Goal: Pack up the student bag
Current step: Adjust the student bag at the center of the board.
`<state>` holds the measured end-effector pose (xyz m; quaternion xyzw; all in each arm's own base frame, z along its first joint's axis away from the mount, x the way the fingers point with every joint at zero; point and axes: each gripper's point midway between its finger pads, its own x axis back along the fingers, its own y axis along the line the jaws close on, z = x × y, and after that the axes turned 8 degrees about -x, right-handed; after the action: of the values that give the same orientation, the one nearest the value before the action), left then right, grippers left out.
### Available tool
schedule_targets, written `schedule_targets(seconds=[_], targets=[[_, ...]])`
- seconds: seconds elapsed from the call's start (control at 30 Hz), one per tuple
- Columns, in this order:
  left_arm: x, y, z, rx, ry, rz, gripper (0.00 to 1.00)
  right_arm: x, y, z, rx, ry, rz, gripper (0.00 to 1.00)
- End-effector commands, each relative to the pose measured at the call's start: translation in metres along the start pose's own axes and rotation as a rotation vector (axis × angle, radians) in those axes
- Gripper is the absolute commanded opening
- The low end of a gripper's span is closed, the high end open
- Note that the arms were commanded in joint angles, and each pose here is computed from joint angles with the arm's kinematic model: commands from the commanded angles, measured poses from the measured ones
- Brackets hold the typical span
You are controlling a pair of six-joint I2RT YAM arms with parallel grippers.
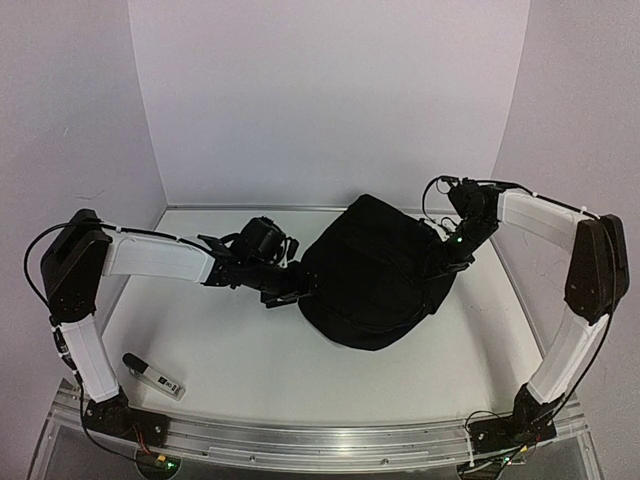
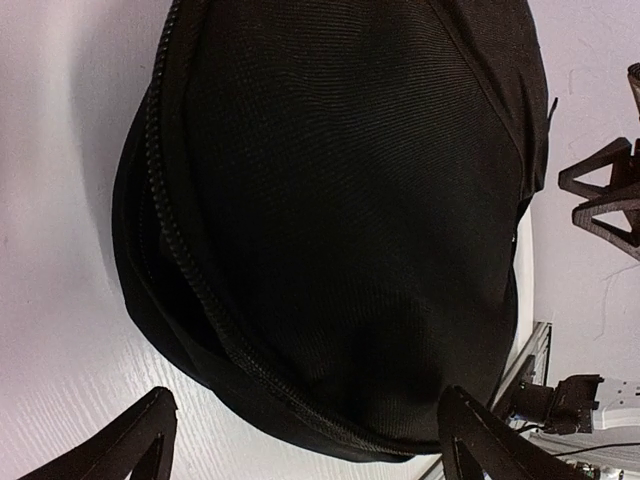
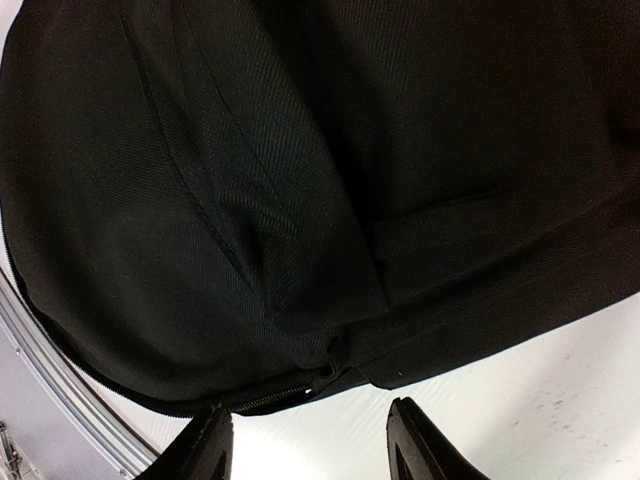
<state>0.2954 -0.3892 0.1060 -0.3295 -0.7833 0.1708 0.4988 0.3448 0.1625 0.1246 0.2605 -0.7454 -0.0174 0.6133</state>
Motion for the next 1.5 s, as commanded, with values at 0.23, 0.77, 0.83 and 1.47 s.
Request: schedule_targets(seconds=[0.23,0.77,0.83,1.47], targets=[[0.002,-0.017,-0.015,0.008,-0.054,0.075,0.9,-0.039,-0.009,0.002,-0.028,0.03,-0.027,0.49],[-0.002,-0.014,-0.013,0.012,-0.052,0.073,0.89,-0.033,0.007,0.006,-0.019,0.002,-0.073,0.0],[-0.002,-0.014,-0.013,0.014,-0.051,0.074,0.88,-0.025,0.013,0.003,-0.015,-0.019,-0.084,0.0],[0.018,-0.032,-0.018,-0.041,-0.115,0.154,0.87,-0.011,0.12,0.069,0.223,0.104,-0.329,0.0]])
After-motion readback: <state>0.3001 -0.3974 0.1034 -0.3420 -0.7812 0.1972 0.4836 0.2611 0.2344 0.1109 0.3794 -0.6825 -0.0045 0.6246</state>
